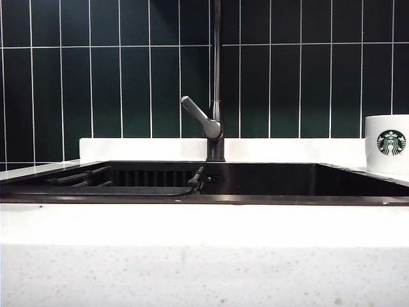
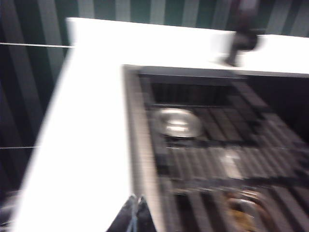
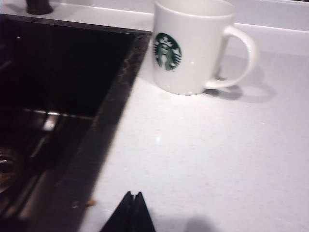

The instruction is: Pick up the mug next to the sink, go to the faucet to get some water, pour the water into the sink, and finally put the mug back to its place.

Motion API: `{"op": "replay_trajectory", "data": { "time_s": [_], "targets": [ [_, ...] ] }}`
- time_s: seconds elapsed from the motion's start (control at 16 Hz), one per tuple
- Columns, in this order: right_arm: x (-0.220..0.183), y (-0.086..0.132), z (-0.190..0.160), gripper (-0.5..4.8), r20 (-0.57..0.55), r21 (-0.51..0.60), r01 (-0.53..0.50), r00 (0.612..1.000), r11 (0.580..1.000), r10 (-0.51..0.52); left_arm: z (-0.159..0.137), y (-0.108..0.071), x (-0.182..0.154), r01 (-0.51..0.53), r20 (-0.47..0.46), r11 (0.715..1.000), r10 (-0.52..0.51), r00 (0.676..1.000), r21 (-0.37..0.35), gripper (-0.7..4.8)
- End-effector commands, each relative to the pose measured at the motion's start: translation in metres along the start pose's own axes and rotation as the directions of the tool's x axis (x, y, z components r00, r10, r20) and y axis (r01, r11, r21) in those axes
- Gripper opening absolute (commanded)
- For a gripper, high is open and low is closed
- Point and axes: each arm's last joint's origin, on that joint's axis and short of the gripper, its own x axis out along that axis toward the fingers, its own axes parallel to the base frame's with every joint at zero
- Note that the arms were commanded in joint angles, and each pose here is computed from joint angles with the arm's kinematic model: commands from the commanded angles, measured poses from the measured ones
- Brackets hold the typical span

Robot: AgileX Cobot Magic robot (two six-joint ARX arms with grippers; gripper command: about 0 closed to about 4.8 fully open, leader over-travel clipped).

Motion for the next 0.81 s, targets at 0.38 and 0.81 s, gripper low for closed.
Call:
{"op": "replay_trajectory", "data": {
  "time_s": [0.38,0.81],
  "targets": [
    [-0.002,-0.004,0.019,-0.04,0.216,0.025,0.104,0.971,0.994,-0.107,0.004,0.001,0.000,-0.061,0.045,0.993,0.056,0.997,0.105,-0.06],
    [-0.001,-0.004,0.018,-0.04,0.207,0.024,0.104,0.973,0.994,-0.106,0.001,0.002,0.000,-0.057,0.013,0.993,0.056,0.998,0.105,-0.06]
  ]
}}
